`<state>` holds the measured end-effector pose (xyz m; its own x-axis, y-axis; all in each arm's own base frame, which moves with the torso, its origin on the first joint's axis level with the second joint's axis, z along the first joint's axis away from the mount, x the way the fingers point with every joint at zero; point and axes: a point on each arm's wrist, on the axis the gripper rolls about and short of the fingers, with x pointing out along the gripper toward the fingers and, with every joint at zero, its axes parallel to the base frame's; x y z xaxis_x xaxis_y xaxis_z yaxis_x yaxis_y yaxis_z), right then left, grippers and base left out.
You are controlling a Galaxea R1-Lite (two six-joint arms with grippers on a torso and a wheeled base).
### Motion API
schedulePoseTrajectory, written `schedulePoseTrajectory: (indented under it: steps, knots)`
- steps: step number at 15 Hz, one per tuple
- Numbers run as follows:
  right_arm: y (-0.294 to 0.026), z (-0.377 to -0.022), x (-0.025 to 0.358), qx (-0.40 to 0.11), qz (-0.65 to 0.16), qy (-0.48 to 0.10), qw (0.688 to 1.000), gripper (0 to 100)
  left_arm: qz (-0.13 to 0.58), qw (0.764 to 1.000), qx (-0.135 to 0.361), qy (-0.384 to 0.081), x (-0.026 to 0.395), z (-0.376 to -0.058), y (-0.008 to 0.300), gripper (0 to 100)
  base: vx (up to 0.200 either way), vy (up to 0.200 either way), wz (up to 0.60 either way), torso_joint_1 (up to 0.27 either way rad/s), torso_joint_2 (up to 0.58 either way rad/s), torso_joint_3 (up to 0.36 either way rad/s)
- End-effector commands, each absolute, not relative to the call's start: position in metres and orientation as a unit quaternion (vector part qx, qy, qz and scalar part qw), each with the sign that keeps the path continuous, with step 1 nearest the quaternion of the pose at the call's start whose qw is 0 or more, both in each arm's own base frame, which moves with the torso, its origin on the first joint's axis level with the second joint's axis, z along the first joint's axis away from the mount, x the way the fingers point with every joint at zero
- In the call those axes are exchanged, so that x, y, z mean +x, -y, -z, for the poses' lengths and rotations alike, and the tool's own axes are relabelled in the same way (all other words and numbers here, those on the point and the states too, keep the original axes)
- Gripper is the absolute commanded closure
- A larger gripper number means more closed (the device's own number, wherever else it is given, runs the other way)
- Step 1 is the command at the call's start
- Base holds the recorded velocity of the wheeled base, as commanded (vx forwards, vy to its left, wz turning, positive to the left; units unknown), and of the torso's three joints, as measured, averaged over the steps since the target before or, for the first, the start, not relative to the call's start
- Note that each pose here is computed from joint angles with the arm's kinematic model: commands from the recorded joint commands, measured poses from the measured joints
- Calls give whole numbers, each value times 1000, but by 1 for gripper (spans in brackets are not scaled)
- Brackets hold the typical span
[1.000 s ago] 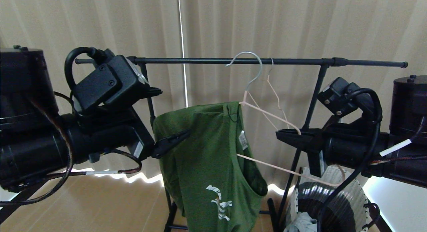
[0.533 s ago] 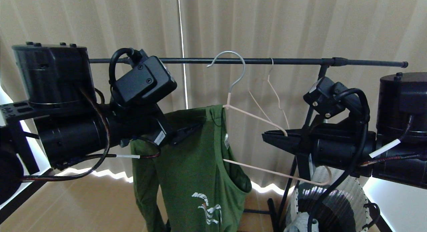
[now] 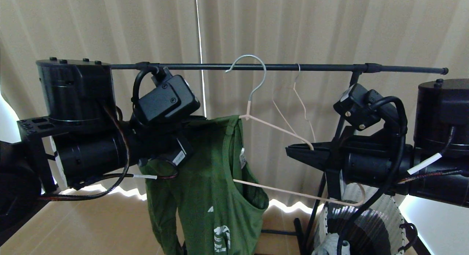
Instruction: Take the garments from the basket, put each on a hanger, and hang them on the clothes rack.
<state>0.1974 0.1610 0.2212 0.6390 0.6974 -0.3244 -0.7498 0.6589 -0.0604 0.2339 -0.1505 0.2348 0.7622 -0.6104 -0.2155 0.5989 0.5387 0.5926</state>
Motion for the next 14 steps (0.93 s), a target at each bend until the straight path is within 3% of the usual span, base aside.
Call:
schedulePoseTrajectory:
  steps: [1,9,10,14]
  knots:
    - [-161,-221,197,-95,-403,-138,900,100,343,878,333,7,234,-234,150,100,0,0,0,0,0,0]
    - [-160,-225,196,-92,-402,-122,903,100,326,886,327,38,231,-226,147,100,0,0,0,0,0,0]
    - [-160,-225,196,-93,-401,-122,903,0,323,887,327,37,231,-226,146,100,0,0,0,0,0,0]
    - [-153,-230,194,-91,-381,-109,913,0,274,901,334,24,231,-227,137,100,0,0,0,0,0,0]
